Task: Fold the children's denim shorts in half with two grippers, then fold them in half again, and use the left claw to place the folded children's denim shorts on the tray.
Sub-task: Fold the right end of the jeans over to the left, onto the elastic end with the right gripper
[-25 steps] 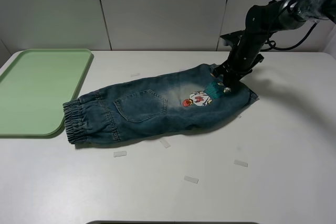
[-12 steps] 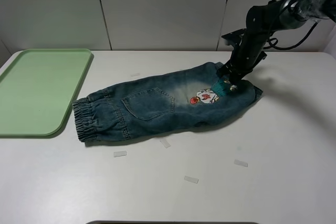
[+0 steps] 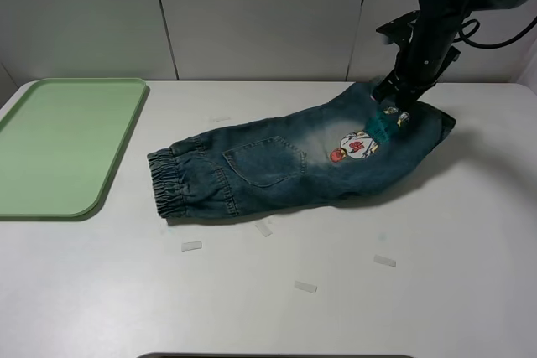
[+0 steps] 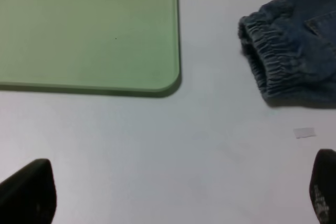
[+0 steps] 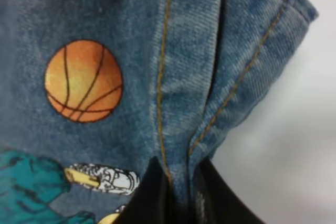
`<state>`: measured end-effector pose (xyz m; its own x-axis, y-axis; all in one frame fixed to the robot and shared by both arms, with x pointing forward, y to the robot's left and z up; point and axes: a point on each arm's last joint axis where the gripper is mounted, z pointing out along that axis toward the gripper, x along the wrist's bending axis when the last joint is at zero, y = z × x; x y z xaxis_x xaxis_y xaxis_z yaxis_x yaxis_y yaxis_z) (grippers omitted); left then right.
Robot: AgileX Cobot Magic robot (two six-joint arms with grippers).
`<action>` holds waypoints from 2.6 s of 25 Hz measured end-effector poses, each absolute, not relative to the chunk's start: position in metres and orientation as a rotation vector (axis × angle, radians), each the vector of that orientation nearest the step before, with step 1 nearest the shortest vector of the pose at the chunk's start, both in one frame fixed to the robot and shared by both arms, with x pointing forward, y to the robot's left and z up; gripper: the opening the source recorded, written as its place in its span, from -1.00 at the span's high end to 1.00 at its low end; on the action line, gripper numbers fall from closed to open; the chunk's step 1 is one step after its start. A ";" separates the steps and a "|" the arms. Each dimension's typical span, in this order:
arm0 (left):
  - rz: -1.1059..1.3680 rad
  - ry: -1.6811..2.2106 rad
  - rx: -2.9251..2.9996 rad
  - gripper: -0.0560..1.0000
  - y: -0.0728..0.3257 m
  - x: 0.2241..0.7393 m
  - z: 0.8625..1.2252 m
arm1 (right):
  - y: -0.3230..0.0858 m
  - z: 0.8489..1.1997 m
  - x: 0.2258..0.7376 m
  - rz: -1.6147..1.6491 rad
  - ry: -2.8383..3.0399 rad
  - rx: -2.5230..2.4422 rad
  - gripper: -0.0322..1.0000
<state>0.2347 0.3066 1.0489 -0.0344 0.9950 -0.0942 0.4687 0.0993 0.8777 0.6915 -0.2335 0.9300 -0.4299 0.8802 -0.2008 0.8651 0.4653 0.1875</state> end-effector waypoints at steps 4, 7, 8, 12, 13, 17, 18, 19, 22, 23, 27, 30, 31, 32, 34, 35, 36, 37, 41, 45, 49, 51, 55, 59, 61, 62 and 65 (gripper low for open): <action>0.869 1.612 1.472 -0.92 0.307 0.235 1.049 | -0.241 0.950 0.689 0.058 2.416 1.475 0.88; 0.869 1.612 1.472 -0.92 0.307 0.235 1.049 | -0.252 0.964 0.686 0.043 2.389 1.488 0.88; 0.869 1.612 1.472 -0.92 0.307 0.235 1.049 | -0.257 0.967 0.685 0.030 2.381 1.493 0.88; 0.869 1.612 1.472 -0.92 0.307 0.235 1.049 | -0.276 0.986 0.681 -0.009 2.331 1.504 0.88; 0.869 1.612 1.472 -0.92 0.307 0.235 1.049 | -0.281 0.991 0.680 -0.016 2.319 1.504 0.88; 0.869 1.612 1.472 -0.92 0.307 0.235 1.049 | -0.296 1.007 0.677 -0.027 2.265 1.508 0.88; 0.869 1.612 1.472 -0.92 0.307 0.235 1.049 | -0.300 1.010 0.676 -0.028 2.253 1.512 0.88; 0.869 1.612 1.472 -0.92 0.307 0.235 1.049 | -0.302 1.013 0.675 -0.027 2.244 1.515 0.88; 0.869 1.612 1.472 -0.92 0.307 0.235 1.049 | -0.312 1.022 0.671 -0.038 2.217 1.534 0.88; 0.869 1.612 1.472 -0.92 0.307 0.235 1.049 | -0.315 1.025 0.670 -0.039 2.209 1.542 0.88; 0.869 1.612 1.472 -0.92 0.307 0.235 1.049 | -0.324 1.034 0.667 -0.047 2.179 1.549 0.88; 0.869 1.612 1.472 -0.92 0.307 0.235 1.049 | -0.324 1.036 0.665 -0.064 2.182 1.551 0.88; 0.869 1.612 1.472 -0.92 0.307 0.235 1.049 | -0.323 1.036 0.665 -0.066 2.186 1.552 0.88; 0.869 1.612 1.472 -0.92 0.307 0.235 1.049 | -0.321 1.036 0.665 -0.070 2.192 1.550 0.88; 0.869 1.612 1.473 -0.92 0.307 0.235 1.049 | -0.311 1.035 0.664 -0.076 2.213 1.536 0.88; 0.869 1.612 1.473 -0.92 0.307 0.235 1.049 | -0.305 1.035 0.663 -0.077 2.222 1.532 0.88; 0.869 1.612 1.473 -0.92 0.307 0.235 1.049 | -0.295 1.035 0.663 -0.075 2.230 1.526 0.88; 0.869 1.612 1.473 -0.92 0.307 0.235 1.049 | -0.288 1.035 0.661 -0.081 2.236 1.527 0.88; 0.869 1.612 1.473 -0.92 0.307 0.235 1.049 | -0.254 1.034 0.653 -0.140 2.250 1.540 0.88; 0.869 1.612 1.473 -0.92 0.307 0.235 1.049 | -0.224 1.034 0.646 -0.122 2.237 1.577 0.88; 0.869 1.612 1.473 -0.92 0.307 0.235 1.049 | -0.195 1.032 0.638 -0.054 2.246 1.624 0.88; 0.869 1.612 1.473 -0.92 0.307 0.235 1.049 | -0.182 1.032 0.635 -0.026 2.248 1.642 0.88; 0.869 1.612 1.473 -0.92 0.307 0.235 1.049 | -0.153 1.029 0.625 0.009 2.267 1.663 0.88; 0.869 1.612 1.473 -0.92 0.307 0.235 1.049 | -0.126 1.018 0.616 0.009 2.288 1.677 0.88; 0.869 1.612 1.473 -0.92 0.307 0.235 1.049 | -0.112 1.008 0.612 -0.001 2.310 1.687 0.88; 0.869 1.612 1.473 -0.92 0.307 0.235 1.049 | -0.105 1.003 0.610 -0.009 2.321 1.688 0.88; 0.869 1.612 1.473 -0.92 0.307 0.235 1.049 | -0.087 0.987 0.604 -0.036 2.346 1.695 0.88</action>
